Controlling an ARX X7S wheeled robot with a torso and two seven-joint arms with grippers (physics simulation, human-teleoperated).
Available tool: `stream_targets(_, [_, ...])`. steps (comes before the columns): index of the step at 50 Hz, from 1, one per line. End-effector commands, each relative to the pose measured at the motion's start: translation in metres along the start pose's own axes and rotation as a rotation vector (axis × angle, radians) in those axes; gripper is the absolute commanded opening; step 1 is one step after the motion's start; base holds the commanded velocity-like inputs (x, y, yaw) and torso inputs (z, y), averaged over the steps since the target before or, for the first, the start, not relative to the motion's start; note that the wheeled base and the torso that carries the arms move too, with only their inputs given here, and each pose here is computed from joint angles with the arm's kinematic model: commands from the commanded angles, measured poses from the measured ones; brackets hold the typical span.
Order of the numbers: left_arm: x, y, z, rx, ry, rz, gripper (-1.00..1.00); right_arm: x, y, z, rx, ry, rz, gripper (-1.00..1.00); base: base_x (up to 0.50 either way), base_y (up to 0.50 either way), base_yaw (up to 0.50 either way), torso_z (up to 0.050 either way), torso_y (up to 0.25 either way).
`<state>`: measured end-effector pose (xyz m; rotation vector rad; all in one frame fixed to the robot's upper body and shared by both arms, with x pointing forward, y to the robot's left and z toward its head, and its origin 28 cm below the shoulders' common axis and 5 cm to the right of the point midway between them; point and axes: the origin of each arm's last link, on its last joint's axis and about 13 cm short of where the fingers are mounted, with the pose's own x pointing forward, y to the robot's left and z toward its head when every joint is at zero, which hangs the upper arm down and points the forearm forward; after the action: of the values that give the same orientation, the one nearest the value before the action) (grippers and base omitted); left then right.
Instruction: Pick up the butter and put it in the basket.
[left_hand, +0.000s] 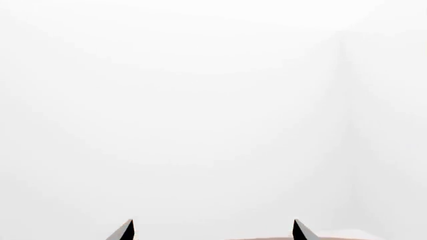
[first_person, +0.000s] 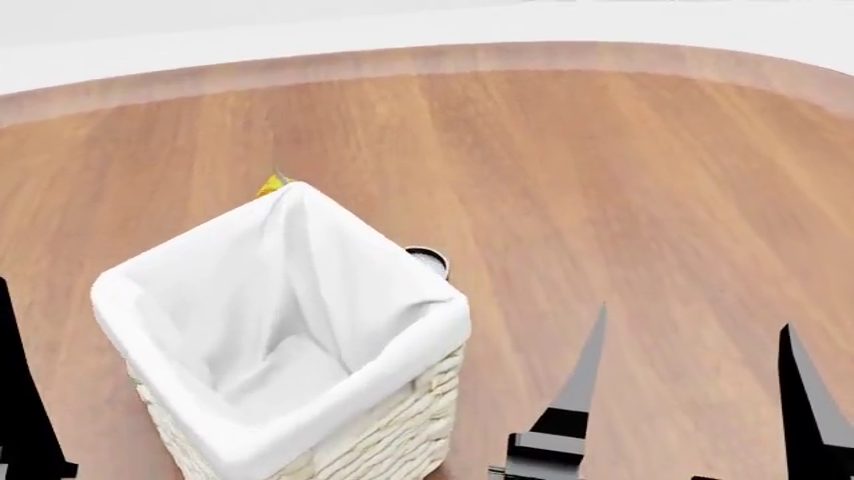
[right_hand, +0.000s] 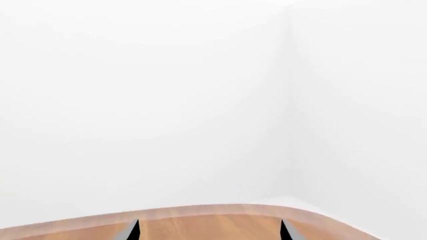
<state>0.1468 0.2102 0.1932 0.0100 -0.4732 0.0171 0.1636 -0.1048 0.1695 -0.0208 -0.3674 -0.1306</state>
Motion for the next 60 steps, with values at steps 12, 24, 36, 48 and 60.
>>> stream_targets(12, [-0.0025,0.0004,0.0012,-0.03,0.028,-0.045,1.0,0.0005,0.0006,0.0012,-0.001,-0.011,0.007,1.0,0.0,0.0,0.0,0.027,0.001])
stream_targets(24, [-0.0026,0.0005,0.0013,-0.041,0.036,-0.039,1.0,0.0,0.001,0.0019,-0.001,-0.011,0.014,1.0,0.0,0.0,0.0,0.05,0.0])
stream_targets(36, [-0.0023,0.0014,0.0017,-0.047,0.04,-0.033,1.0,-0.0001,0.0,0.0017,0.0,-0.008,0.009,1.0,0.0,0.0,0.0,0.049,0.0])
stream_targets(48, [-0.0036,-0.0015,-0.0006,-0.033,0.047,-0.071,1.0,0.0004,0.0002,0.0007,-0.002,-0.005,0.009,1.0,0.0,0.0,0.0,0.046,-0.085])
stream_targets(60, [-0.0044,-0.0024,-0.0008,-0.03,0.056,-0.085,1.0,0.0003,-0.0001,0.0014,-0.003,-0.003,0.009,1.0,0.0,0.0,0.0,0.037,-0.209])
